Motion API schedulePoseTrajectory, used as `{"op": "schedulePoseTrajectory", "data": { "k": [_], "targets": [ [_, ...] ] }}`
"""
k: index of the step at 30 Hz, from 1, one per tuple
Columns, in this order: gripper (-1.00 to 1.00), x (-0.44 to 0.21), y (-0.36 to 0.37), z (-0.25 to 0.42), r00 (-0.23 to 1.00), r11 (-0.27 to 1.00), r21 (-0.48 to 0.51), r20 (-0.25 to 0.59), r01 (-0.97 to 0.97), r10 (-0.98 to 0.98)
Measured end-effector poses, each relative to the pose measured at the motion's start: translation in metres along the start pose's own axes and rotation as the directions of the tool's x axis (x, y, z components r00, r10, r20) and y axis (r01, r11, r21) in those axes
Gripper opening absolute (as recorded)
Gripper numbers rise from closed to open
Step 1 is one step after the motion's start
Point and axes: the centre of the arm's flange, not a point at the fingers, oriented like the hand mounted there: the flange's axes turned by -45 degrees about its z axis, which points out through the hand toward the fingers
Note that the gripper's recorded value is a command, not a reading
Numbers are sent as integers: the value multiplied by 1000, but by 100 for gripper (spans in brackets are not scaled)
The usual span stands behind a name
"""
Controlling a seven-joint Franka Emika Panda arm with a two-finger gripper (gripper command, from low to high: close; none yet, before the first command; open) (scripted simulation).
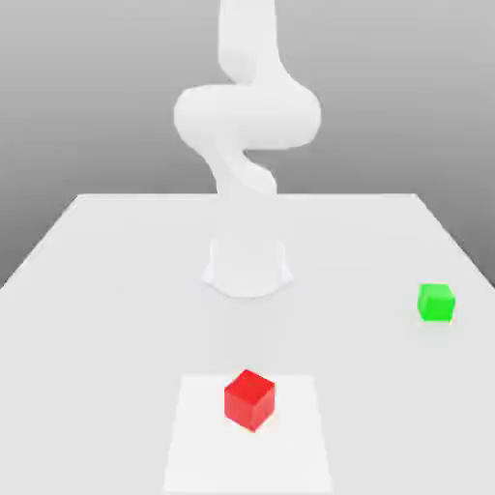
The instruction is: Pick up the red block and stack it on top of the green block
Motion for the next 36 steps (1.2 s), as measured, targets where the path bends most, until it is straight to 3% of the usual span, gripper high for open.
{"op": "schedulePoseTrajectory", "data": {
  "k": [6, 12, 19, 25, 26, 36],
  "targets": [
    [0, -55, -8, 149, 936, 962, 57, 221, 267, -273],
    [0, -152, -16, 263, 770, 854, 240, 370, 462, -521],
    [0, -286, -30, 339, 541, 664, 510, 390, 547, -745],
    [0, -331, -34, 382, 521, 645, 532, 386, 548, -761],
    [-100, -337, -35, 387, 521, 645, 533, 386, 548, -761],
    [-100, -321, -33, 370, 522, 645, 533, 386, 547, -761]
  ]
}}
